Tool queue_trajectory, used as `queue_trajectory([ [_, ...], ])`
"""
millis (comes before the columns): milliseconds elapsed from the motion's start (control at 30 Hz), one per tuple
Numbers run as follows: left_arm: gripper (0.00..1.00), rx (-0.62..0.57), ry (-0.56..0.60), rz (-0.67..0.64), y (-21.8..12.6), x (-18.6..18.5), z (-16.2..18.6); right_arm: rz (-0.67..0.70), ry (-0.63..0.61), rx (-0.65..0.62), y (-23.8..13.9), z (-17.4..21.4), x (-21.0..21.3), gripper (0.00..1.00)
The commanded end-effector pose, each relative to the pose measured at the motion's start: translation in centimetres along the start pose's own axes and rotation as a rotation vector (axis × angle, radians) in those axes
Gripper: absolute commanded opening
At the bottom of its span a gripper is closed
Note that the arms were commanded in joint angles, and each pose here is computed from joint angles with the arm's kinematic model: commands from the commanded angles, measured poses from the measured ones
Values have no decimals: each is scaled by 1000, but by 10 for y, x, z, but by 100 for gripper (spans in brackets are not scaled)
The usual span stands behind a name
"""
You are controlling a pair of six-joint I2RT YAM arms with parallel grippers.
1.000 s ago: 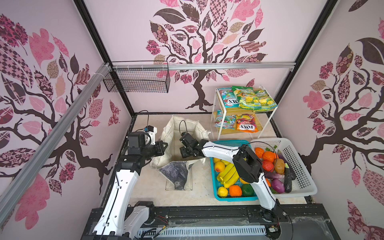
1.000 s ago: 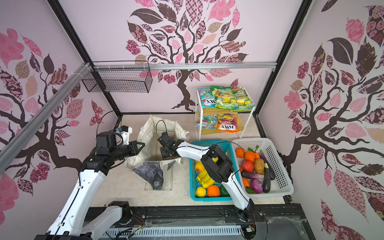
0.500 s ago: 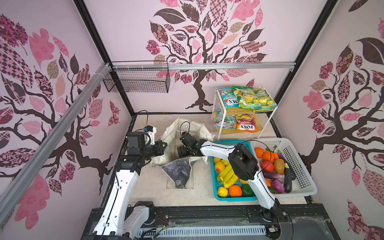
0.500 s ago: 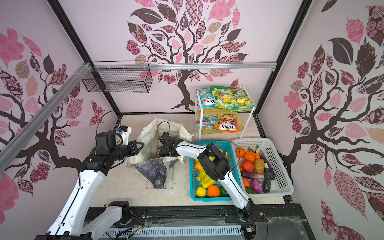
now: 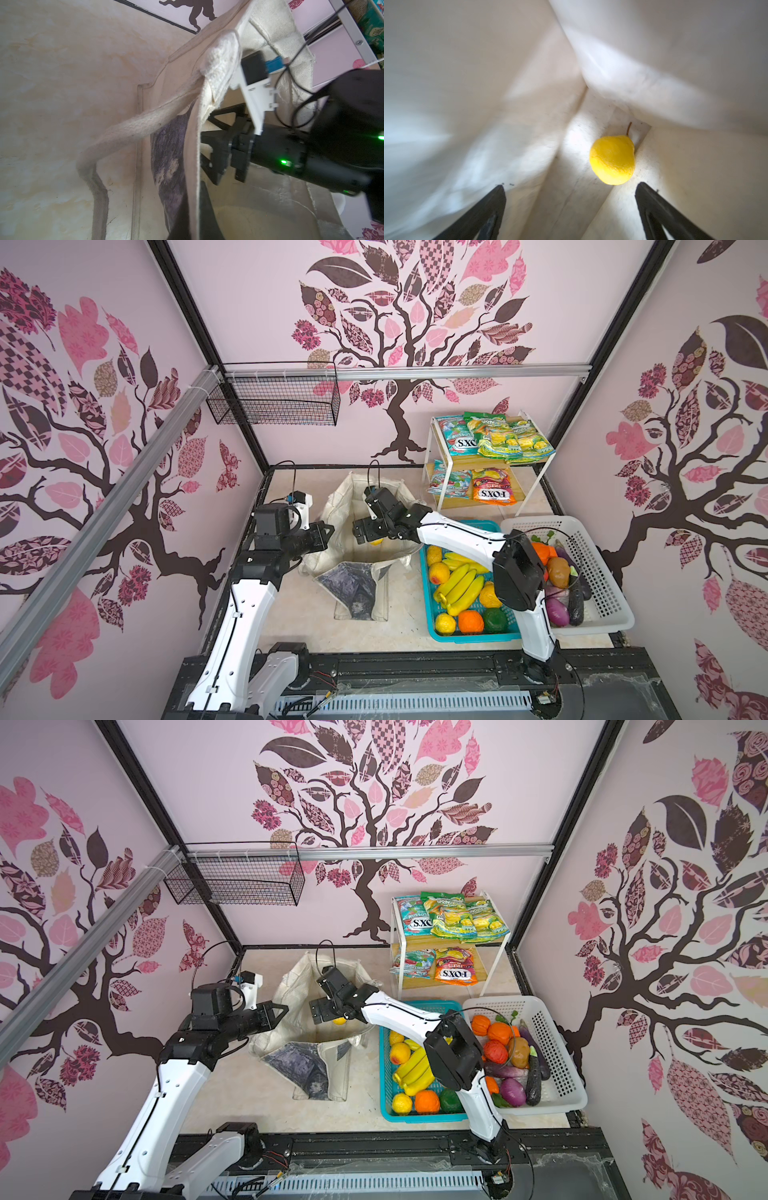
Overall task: Place the food into the grocery bag and tie it
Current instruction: 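Open the right gripper to drop the pear inside the bag, then move the right gripper back down into the teal basket toward the bananas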
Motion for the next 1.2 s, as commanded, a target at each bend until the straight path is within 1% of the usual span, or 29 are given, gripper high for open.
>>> queue_trajectory([
  [0, 0, -16, 10, -4, 2, 2, 2, -78, 10, -61, -58, -14, 23, 100],
  [100, 0, -13, 8, -6, 2, 2, 2, -129, 50, -114, -94, -21, 27, 100],
  [200, 0, -13, 10, -8, 2, 2, 2, -181, 60, -167, -136, -23, 27, 100],
  [367, 0, -10, 10, -3, 3, 1, 3, -230, 62, -252, -199, -12, 9, 100],
  [467, 0, -10, 9, 7, 3, 0, 3, -223, 54, -285, -227, -1, -7, 100],
  [600, 0, -11, 5, 7, 3, -1, 3, -197, 54, -325, -254, 18, -33, 100],
  [700, 0, -16, 8, 9, 2, -1, 3, -213, 42, -310, -263, 38, -49, 100],
  [833, 0, -7, 1, 15, 5, -1, 3, -124, 76, -294, -263, 68, -84, 100],
  [1033, 0, 5, -5, 10, 7, 1, 5, -57, 83, -179, -243, 112, -118, 99],
  [1100, 0, 4, -6, 7, 7, 1, 5, -35, 109, -151, -234, 126, -129, 100],
  [1167, 0, 8, -6, 11, 8, 1, 5, -43, 135, -112, -224, 141, -138, 99],
])
Point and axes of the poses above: each gripper's point midway between its finger pads, its own y axis out along the fingers, its own x axis along the line the jaws close on, z = x × y, the point moved 6 cm from there along -y, back along the fingers, and after that the axes turned 15 degrees about y, right-handed, at the moved point
